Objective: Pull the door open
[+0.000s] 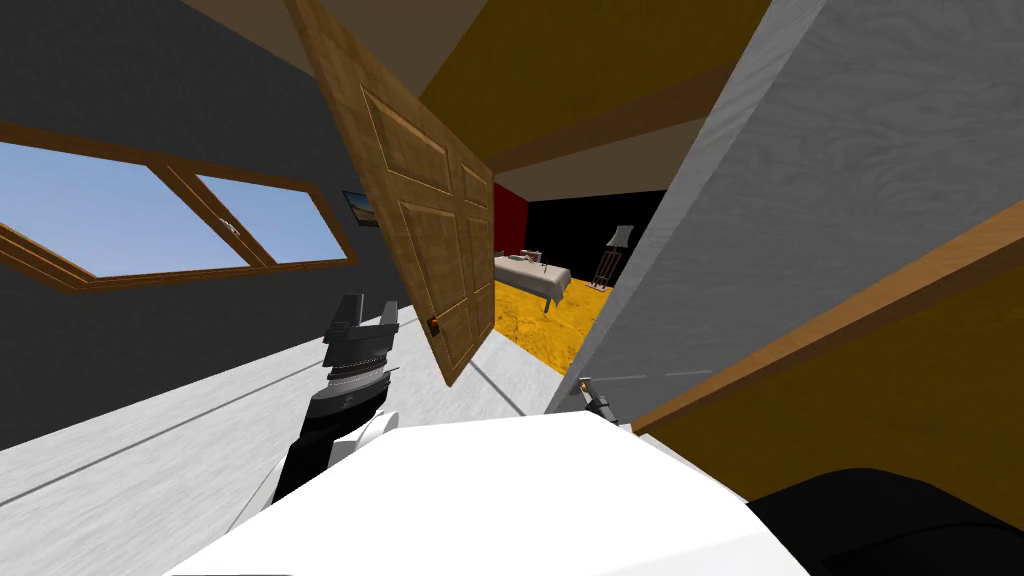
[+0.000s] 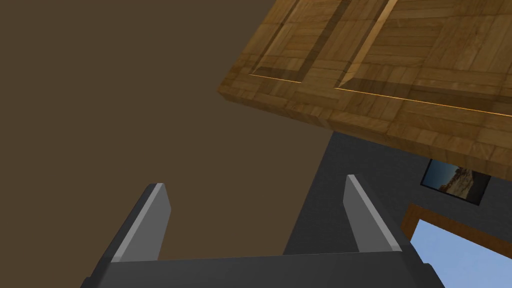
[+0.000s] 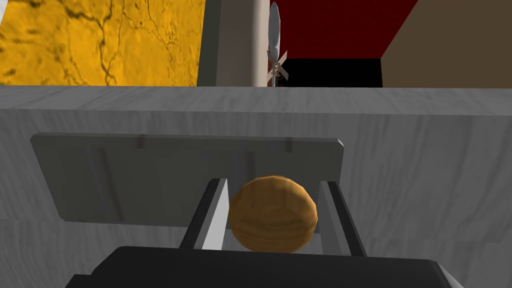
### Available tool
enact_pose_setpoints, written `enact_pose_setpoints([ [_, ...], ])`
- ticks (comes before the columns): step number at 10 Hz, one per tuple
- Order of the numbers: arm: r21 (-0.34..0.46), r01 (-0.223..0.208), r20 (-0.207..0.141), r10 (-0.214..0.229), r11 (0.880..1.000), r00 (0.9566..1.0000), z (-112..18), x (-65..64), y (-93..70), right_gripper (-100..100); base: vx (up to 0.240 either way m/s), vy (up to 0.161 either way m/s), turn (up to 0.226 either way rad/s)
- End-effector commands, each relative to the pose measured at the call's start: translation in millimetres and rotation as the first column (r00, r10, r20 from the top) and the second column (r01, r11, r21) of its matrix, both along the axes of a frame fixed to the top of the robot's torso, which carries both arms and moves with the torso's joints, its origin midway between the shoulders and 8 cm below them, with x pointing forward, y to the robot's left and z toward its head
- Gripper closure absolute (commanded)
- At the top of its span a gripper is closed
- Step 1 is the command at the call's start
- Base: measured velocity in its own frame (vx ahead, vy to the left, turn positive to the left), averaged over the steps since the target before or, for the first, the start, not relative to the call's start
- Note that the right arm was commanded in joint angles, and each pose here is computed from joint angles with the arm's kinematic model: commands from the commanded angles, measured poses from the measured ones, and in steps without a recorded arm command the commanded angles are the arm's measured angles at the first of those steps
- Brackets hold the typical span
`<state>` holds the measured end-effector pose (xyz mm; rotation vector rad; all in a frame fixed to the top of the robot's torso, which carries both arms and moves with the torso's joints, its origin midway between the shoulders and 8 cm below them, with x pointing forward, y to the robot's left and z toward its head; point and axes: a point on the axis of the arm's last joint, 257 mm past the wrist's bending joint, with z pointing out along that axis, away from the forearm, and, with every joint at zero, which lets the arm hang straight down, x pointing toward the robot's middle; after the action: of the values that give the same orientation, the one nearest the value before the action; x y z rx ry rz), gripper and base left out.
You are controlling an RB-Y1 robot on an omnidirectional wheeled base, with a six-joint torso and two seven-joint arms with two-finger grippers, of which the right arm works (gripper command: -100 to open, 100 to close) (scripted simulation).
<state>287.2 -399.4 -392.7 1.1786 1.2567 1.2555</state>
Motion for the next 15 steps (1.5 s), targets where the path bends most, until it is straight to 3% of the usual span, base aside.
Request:
enact_pose_setpoints([
  [1,0.0,-0.012,-0.001,0.012,1.0,0.9999,0.1,-7.4,-0.8,100,-0.231,-0.071,0.132],
  [4,0.002,-0.025,-0.005,0.025,1.0,0.9997,-1.1,-11.7,1.6,100,-0.191,-0.048,0.092],
  [8,0.007,-0.054,-0.007,0.054,0.999,0.9985,-5.6,13.2,12.3,100,-0.169,-0.04,0.036],
  [13,0.008,-0.098,-0.004,0.098,0.995,0.9952,-6.6,55.0,28.7,100,-0.189,-0.042,0.033],
  [14,0.008,-0.098,-0.004,0.098,0.995,0.9952,-6.6,55.0,28.7,100,-0.134,-0.052,0.025],
  [15,0.008,-0.112,-0.003,0.112,0.994,0.9937,-6.1,68.3,34.3,100,-0.141,-0.052,0.011],
])
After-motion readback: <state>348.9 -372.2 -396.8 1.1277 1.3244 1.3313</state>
